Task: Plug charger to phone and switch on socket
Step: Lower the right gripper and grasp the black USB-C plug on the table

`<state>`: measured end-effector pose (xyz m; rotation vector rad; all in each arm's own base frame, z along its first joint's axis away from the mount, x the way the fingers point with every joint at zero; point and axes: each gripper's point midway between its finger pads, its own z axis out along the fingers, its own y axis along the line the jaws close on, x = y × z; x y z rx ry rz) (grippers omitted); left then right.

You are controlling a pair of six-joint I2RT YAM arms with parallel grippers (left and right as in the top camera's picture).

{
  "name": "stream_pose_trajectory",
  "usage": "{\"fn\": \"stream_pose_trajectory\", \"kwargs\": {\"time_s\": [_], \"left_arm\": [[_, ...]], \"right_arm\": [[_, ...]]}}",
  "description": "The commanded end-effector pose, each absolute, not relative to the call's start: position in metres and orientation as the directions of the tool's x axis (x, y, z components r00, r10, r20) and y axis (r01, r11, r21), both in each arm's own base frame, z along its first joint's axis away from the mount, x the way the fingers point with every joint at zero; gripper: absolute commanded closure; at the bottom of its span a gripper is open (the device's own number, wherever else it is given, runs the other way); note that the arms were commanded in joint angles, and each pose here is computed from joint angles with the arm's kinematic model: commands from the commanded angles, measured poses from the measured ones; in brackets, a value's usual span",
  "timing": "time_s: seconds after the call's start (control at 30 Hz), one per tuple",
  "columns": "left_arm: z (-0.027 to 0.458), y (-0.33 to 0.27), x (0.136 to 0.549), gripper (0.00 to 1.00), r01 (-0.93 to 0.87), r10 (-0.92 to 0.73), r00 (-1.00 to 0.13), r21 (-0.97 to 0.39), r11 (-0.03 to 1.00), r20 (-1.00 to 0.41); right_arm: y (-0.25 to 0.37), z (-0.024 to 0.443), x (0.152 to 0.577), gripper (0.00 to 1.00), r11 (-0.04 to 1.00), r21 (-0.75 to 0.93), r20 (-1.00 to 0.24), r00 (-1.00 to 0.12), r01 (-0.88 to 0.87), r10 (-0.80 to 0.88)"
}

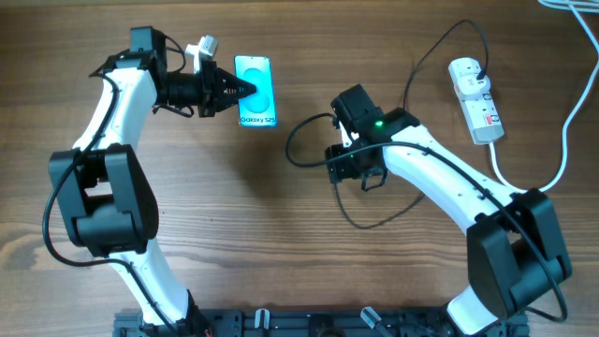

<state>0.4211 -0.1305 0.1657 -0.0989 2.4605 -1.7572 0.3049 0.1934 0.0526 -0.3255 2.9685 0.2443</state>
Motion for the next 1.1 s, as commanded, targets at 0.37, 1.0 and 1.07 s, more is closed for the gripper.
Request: {"fn": "stream_pose_trajectory", "kwargs": {"time_s": [0.37, 1.0, 1.07], "left_arm": [[0.178, -0.129, 0.421, 0.96, 0.087, -0.111, -0.985, -0.931, 0.355, -0.134], [0.177, -0.129, 0.419, 0.96, 0.073, -0.111, -0.987, -0.932, 0.354, -0.119], [0.177, -0.129, 0.419, 0.96, 0.073, -0.111, -0.987, -0.932, 0.354, -0.119]], "right_arm": [[0.207, 0.005, 0.303, 0.50, 0.989, 0.060, -0.128, -0.984, -0.136, -0.127], [0.211, -0.005, 0.309, 0.65, 0.992, 0.022, -0.160, -0.980, -0.126, -0.120], [0.213, -0.005, 0.309, 0.66, 0.991, 0.025, -0.163, -0.979, -0.130, -0.124]]}}
